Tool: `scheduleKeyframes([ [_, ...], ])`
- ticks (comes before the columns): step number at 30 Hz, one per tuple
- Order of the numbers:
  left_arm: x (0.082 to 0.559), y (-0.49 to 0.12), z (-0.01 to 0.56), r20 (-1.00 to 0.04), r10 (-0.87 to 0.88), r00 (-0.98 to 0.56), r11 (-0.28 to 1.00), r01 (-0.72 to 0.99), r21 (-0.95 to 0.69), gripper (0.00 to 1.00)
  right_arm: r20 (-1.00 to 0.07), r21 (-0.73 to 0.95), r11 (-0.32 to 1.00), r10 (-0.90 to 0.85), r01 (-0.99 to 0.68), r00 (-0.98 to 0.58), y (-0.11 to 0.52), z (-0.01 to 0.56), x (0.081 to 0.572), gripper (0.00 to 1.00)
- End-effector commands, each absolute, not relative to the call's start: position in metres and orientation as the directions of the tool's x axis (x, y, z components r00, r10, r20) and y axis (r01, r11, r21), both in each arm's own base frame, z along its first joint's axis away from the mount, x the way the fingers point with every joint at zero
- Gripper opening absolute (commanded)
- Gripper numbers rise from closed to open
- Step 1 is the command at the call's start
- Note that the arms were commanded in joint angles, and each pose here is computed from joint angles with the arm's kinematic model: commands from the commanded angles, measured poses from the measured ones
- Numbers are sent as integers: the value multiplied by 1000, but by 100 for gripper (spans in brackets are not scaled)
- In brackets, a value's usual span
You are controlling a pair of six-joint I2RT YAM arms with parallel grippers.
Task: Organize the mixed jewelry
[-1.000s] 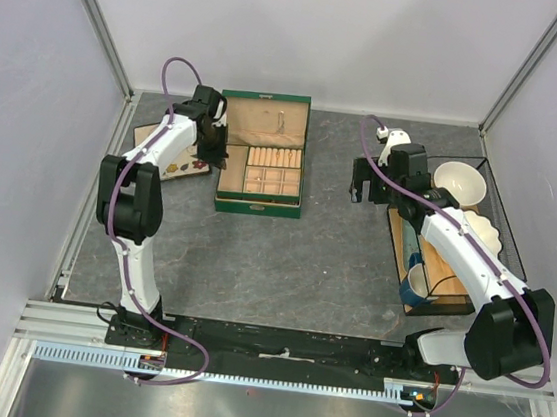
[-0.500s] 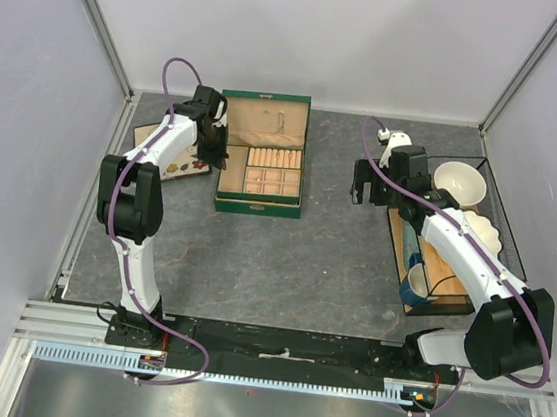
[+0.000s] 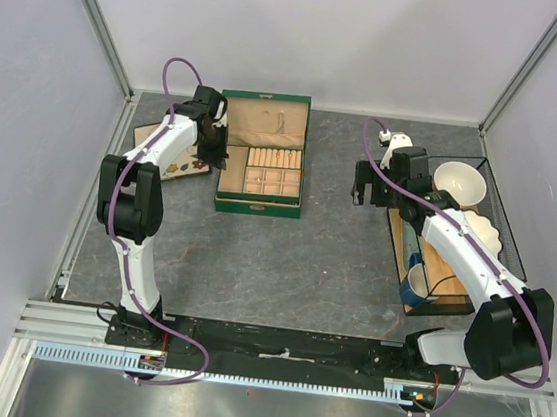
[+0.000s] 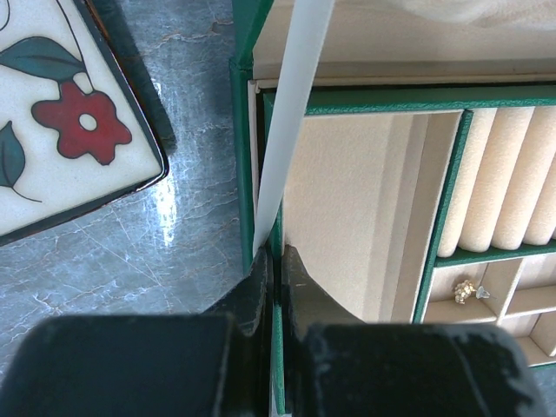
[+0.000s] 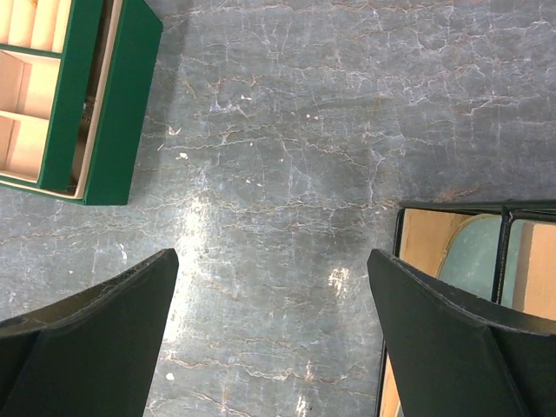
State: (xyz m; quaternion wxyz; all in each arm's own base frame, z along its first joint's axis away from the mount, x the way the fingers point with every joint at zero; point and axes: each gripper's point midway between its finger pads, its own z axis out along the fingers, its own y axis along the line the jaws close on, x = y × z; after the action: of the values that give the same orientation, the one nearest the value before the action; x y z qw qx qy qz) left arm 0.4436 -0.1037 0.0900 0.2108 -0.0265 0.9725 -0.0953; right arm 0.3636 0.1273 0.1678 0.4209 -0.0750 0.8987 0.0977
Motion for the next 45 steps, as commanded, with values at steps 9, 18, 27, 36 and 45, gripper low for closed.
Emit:
scheduleKeyframes([
  [9, 454, -119, 103, -452, -82, -888, 978, 16, -209, 2, -794, 154, 960, -21, -235, -608, 131, 179, 363, 98],
  [18, 451, -116, 99, -445, -73, -892, 982, 14, -188, 1, -793, 157, 959, -19, -234, -609, 130, 178, 362, 98],
  [27, 452, -111, 105, -466, -69, -882, 985, 13, -170, 1, -789, 167, 959, -10, -230, -615, 130, 177, 363, 98],
  [36, 455, -103, 107, -474, -70, -878, 988, 6, -157, 2, -787, 174, 958, -4, -230, -616, 129, 177, 361, 98],
  [45, 456, -97, 105, -473, -70, -878, 989, 2, -149, 2, -789, 178, 957, -1, -230, -615, 129, 177, 361, 98],
])
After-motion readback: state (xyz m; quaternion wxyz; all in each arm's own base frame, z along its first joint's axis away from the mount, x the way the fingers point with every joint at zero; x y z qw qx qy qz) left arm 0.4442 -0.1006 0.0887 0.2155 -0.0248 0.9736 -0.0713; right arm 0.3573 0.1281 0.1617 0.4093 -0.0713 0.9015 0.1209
